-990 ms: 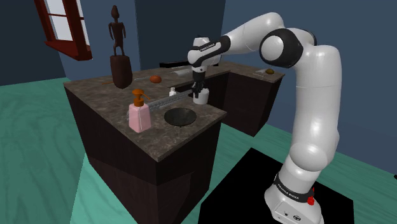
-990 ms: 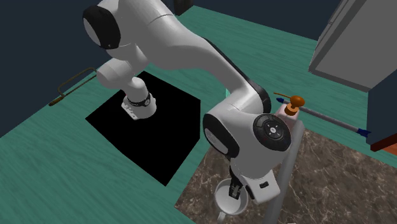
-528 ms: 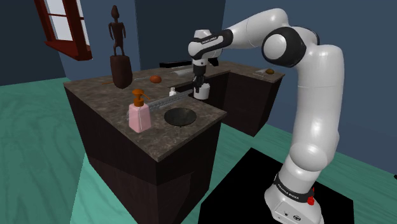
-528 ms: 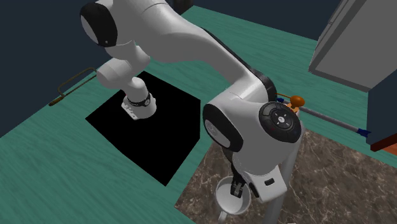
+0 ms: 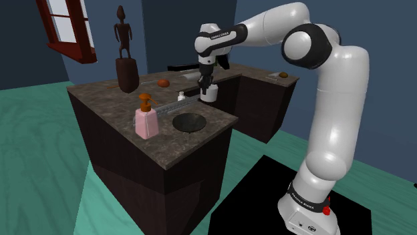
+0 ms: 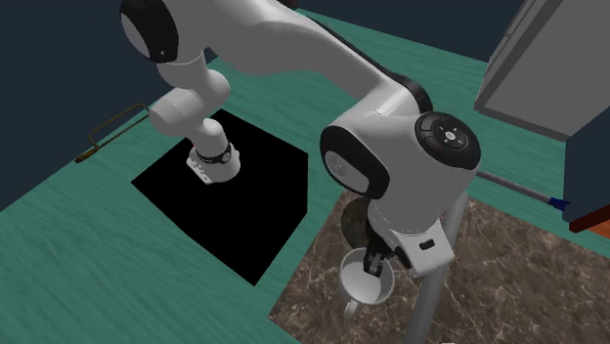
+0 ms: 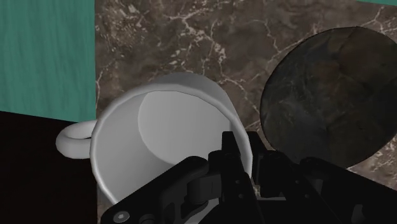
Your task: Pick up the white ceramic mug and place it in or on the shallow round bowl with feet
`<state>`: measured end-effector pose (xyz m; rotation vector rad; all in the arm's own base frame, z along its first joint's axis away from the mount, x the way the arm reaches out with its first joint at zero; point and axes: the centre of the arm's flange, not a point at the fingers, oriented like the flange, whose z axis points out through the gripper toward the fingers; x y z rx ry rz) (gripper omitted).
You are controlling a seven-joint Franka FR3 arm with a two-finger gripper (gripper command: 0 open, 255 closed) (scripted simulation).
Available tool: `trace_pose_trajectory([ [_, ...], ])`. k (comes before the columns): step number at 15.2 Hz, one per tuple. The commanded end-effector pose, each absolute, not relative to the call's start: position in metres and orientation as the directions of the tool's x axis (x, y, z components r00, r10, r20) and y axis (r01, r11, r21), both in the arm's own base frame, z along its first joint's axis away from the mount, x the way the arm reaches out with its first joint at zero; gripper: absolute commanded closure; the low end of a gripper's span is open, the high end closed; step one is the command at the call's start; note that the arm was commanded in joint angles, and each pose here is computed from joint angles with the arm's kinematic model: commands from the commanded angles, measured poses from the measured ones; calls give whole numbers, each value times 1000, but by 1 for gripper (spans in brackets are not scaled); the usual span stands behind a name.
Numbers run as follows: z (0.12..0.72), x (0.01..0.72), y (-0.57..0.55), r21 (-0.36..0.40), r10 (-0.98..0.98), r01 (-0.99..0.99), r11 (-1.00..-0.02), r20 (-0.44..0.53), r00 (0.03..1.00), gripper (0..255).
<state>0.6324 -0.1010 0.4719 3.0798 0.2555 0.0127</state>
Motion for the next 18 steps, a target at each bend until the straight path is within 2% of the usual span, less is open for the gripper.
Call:
trace_pose_trajectory([
  [1, 477, 629, -75, 52, 164, 164, -985, 4, 986, 255],
  [11, 492, 607, 54, 52, 164, 164, -985, 4, 986, 255],
  [18, 461, 606, 61, 52, 164, 164, -985, 4, 986, 255],
])
